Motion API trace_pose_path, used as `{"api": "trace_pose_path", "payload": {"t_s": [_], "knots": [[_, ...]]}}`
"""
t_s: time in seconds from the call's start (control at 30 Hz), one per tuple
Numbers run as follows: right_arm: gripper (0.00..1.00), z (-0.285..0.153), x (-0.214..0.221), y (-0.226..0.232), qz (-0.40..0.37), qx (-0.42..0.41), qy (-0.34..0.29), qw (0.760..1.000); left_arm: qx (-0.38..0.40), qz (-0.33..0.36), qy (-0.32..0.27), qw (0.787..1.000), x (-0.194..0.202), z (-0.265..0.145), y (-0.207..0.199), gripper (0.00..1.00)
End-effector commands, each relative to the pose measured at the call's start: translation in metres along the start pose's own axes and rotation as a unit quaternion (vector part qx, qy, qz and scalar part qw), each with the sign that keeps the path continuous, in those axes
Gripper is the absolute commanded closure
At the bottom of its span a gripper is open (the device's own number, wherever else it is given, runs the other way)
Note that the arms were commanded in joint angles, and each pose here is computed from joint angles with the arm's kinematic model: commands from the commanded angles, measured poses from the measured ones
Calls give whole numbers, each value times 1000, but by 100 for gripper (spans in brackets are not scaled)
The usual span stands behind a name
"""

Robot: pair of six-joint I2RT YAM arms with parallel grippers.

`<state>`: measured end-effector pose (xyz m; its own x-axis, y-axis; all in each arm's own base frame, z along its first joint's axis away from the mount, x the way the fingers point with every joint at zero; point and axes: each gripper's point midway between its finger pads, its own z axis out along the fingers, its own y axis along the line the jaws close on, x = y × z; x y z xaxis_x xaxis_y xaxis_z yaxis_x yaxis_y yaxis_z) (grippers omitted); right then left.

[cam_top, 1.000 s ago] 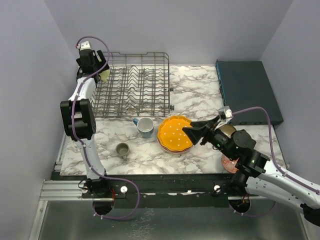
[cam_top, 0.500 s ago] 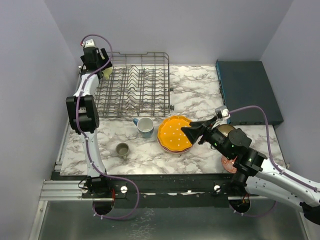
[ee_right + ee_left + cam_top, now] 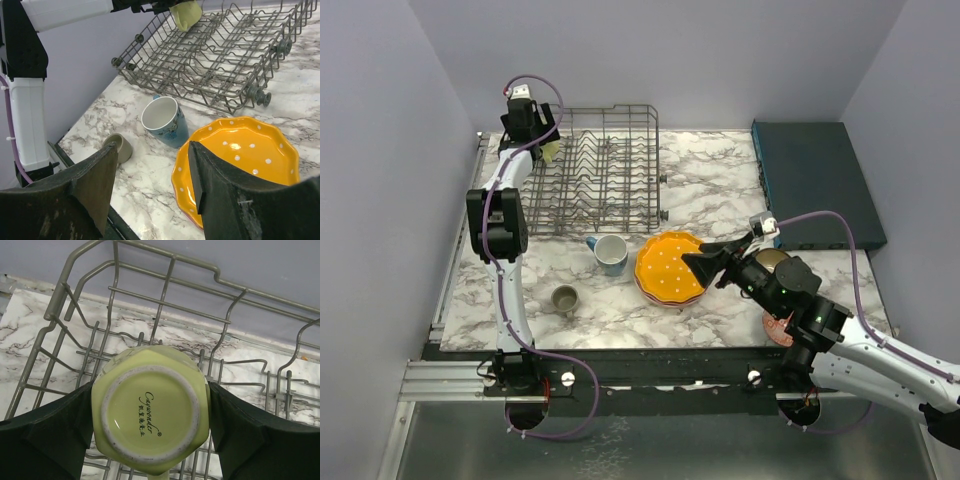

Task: Load the mixed dishes into the dish rack
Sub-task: Turn the cup upside down in the dish rack.

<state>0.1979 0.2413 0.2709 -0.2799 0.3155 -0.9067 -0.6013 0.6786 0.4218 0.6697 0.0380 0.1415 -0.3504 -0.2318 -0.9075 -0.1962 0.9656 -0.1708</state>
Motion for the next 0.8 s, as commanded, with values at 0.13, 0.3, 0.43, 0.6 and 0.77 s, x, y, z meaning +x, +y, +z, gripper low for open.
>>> {"api": "trace_pose_path", "payload": {"t_s": [0.13, 0.3, 0.43, 0.6, 0.77], "knots": [[35, 2, 3, -9, -4, 15, -10, 1000, -22, 5, -61, 998, -39, 2, 5, 100], [35, 4, 5, -8, -5, 14, -8, 1000, -33, 22, -64, 997, -41, 1, 11, 100], [35, 7, 5, -7, -5, 11, -6, 1000, -37, 29, -62, 997, -38, 3, 13, 100], [35, 8, 6, -7, -7, 11, -3, 1000, -42, 37, -61, 997, -37, 4, 15, 100], [33, 10, 7, -7, -9, 12, -4, 1000, -50, 41, -58, 996, -33, 7, 19, 99]]}}
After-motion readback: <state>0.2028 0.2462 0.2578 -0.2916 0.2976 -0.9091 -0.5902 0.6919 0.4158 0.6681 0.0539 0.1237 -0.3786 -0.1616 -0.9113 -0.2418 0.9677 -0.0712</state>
